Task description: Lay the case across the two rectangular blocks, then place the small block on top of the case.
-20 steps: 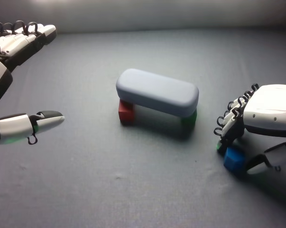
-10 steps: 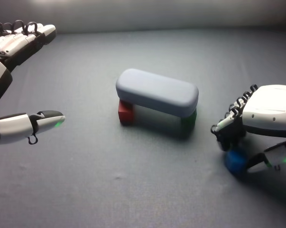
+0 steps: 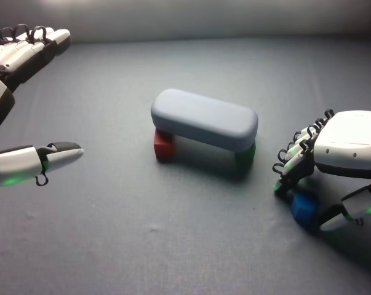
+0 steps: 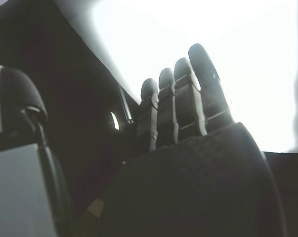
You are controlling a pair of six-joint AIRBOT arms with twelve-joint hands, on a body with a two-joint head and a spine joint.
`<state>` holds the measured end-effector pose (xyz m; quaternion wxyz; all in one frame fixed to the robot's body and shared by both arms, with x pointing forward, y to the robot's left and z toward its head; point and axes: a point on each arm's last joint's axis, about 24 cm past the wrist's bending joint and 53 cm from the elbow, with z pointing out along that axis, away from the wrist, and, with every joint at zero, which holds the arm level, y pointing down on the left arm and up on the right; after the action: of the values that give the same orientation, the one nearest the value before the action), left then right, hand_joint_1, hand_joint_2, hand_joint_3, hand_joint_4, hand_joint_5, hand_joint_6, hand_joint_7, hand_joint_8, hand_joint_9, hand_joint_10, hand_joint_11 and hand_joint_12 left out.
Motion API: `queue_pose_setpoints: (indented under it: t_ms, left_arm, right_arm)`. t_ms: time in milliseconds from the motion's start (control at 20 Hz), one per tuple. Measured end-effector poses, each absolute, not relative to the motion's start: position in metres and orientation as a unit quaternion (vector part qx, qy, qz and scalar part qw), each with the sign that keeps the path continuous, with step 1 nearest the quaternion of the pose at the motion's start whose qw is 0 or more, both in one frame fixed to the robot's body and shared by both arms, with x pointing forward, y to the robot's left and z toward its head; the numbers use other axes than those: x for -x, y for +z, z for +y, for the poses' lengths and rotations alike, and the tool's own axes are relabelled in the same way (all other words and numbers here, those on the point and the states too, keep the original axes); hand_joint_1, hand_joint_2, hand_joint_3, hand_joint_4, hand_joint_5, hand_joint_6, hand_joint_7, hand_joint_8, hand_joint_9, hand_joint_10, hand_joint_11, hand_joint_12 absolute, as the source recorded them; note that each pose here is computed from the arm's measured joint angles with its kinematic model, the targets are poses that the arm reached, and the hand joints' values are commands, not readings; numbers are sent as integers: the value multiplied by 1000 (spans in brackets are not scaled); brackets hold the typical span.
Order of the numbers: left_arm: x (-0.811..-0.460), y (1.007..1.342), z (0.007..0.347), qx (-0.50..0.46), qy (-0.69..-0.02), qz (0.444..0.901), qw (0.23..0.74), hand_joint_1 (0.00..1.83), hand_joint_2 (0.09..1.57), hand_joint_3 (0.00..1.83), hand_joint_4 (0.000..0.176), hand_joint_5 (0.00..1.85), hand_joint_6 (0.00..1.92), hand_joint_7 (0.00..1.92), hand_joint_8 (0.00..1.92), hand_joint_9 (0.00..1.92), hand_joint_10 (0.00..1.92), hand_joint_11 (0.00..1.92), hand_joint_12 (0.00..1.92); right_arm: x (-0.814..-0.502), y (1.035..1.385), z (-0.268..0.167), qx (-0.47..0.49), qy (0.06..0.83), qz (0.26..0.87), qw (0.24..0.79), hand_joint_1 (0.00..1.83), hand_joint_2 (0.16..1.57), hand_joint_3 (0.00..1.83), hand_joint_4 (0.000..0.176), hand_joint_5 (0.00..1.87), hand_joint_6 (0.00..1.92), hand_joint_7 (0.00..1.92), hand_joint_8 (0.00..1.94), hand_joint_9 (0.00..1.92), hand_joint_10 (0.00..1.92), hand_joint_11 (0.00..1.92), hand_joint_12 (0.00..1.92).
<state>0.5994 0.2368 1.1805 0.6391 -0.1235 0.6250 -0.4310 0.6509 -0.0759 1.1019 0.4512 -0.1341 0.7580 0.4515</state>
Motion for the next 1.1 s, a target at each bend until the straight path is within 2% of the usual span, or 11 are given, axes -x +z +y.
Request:
queue_pose_setpoints:
  t_ms: [250,400,500,550,650,700,750,850,950,1000,1100]
  left_arm:
    - [-599,1180,237,124,-431,625,639,967,955,0,0,179,3,178,4,200,7,0,705]
    - [-599,1180,237,124,-431,625,639,962,961,1,0,183,2,181,2,204,5,0,731]
    - [-599,1180,237,124,-431,625,639,966,956,0,0,191,5,193,6,208,6,0,737]
    - [-599,1180,237,124,-431,626,638,951,954,0,0,187,1,184,3,203,2,0,695]
    - [-599,1180,237,124,-431,625,638,953,956,0,0,186,1,183,3,213,6,0,685]
    - [-599,1180,237,124,-431,625,639,957,955,0,0,192,1,189,3,211,4,0,712]
    - [-599,1180,237,124,-431,625,638,957,955,0,0,192,1,189,3,211,4,0,712]
    - [-600,1180,237,125,-431,625,639,947,954,0,0,189,2,182,1,207,2,0,716]
    - [-600,1180,237,125,-431,625,639,947,957,1,0,195,4,187,3,209,3,0,714]
    - [-600,1180,237,125,-431,625,639,943,959,0,0,200,2,185,1,201,4,0,687]
    - [-600,1180,237,125,-431,625,639,938,956,0,0,200,0,188,0,199,1,0,729]
  right_arm:
    - [-650,1102,-75,134,452,758,451,1125,902,0,0,918,119,770,667,753,952,613,1390]
    - [-649,1102,-74,134,454,757,450,1158,910,0,0,757,578,701,913,734,1105,638,1420]
    - [-648,1102,-73,136,454,757,449,1162,911,0,0,752,611,684,940,721,1127,634,1412]
    - [-648,1102,-73,137,454,757,449,1177,911,0,0,676,812,634,1104,696,1273,633,1488]
    - [-647,1101,-71,137,456,757,447,1193,904,0,0,658,906,616,1181,679,1343,621,1531]
    - [-646,1101,-69,138,457,757,447,1192,939,2,0,586,1172,633,1305,700,1412,661,1586]
    - [-646,1101,-69,138,458,756,447,1192,939,2,0,586,1172,633,1305,700,1412,661,1586]
    - [-646,1101,-69,138,459,756,447,1352,1075,27,0,582,1398,966,1072,772,1472,717,1673]
    - [-646,1101,-69,138,459,756,447,1364,1073,9,0,617,1454,1010,1013,824,1468,754,1686]
    - [-646,1102,-69,138,459,755,447,1255,1120,7,0,782,1328,1036,947,856,1332,732,1604]
    - [-646,1102,-68,138,460,755,447,1228,1129,0,0,847,1178,1033,1009,876,1285,755,1562]
